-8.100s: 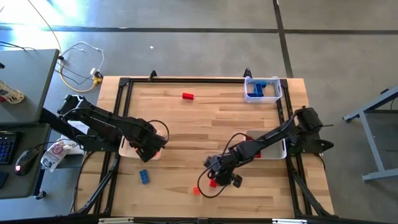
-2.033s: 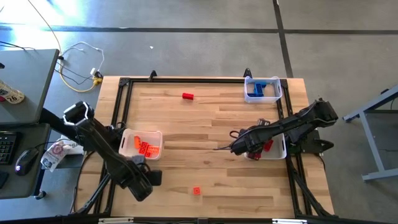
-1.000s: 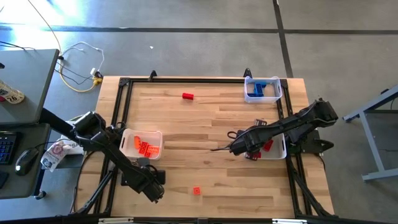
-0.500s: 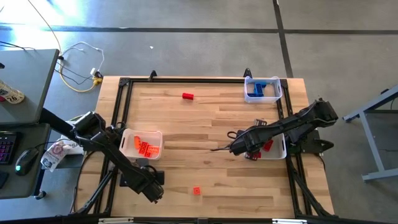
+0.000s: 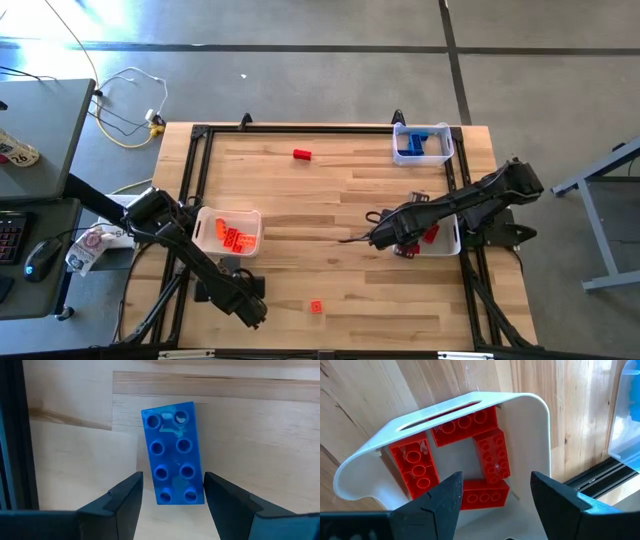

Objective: Sort & place blocks by color
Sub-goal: Put the blue game piece into the transparent bin

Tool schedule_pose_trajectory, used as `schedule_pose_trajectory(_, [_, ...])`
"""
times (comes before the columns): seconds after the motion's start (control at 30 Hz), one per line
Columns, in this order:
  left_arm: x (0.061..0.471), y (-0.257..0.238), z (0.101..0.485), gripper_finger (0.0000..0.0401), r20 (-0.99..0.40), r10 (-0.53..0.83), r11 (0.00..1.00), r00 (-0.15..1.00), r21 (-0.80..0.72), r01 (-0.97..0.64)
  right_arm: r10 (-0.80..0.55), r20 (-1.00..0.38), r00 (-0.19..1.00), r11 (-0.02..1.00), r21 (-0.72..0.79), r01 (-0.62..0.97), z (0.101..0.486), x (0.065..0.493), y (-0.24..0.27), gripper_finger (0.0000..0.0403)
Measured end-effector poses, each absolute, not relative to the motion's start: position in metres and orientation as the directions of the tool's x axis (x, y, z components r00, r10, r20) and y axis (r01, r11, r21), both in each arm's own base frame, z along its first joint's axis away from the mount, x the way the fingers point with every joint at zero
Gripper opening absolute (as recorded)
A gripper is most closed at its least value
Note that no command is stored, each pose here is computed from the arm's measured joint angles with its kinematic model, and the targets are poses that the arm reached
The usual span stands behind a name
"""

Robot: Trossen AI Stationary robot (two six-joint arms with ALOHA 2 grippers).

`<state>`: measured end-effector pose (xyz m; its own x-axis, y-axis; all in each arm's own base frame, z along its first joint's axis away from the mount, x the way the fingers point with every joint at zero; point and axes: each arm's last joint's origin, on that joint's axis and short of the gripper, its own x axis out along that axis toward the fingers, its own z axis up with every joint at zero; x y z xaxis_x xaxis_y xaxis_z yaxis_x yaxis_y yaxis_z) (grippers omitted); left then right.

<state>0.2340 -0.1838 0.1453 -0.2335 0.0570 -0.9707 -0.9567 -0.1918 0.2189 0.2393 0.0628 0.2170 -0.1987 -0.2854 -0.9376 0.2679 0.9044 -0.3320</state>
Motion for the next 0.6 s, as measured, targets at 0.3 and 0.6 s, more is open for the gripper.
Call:
schedule_pose_trajectory(0.3, [0.237, -0.185, 0.145, 0.0197, -0.979, 0.057, -0.135, -0.198, 0.188, -0.973, -0.261, -0.943, -0.206, 0.908, -0.312, 0.279, 0.217, 0.239, 0.063, 0.022])
schedule_pose_trajectory(0.6, [0.232, -0.181, 0.134, 0.0196, -0.982, 0.049, -0.112, -0.184, 0.177, -0.978, -0.232, -0.949, -0.214, 0.913, -0.288, 0.288, 0.217, 0.239, 0.064, 0.022])
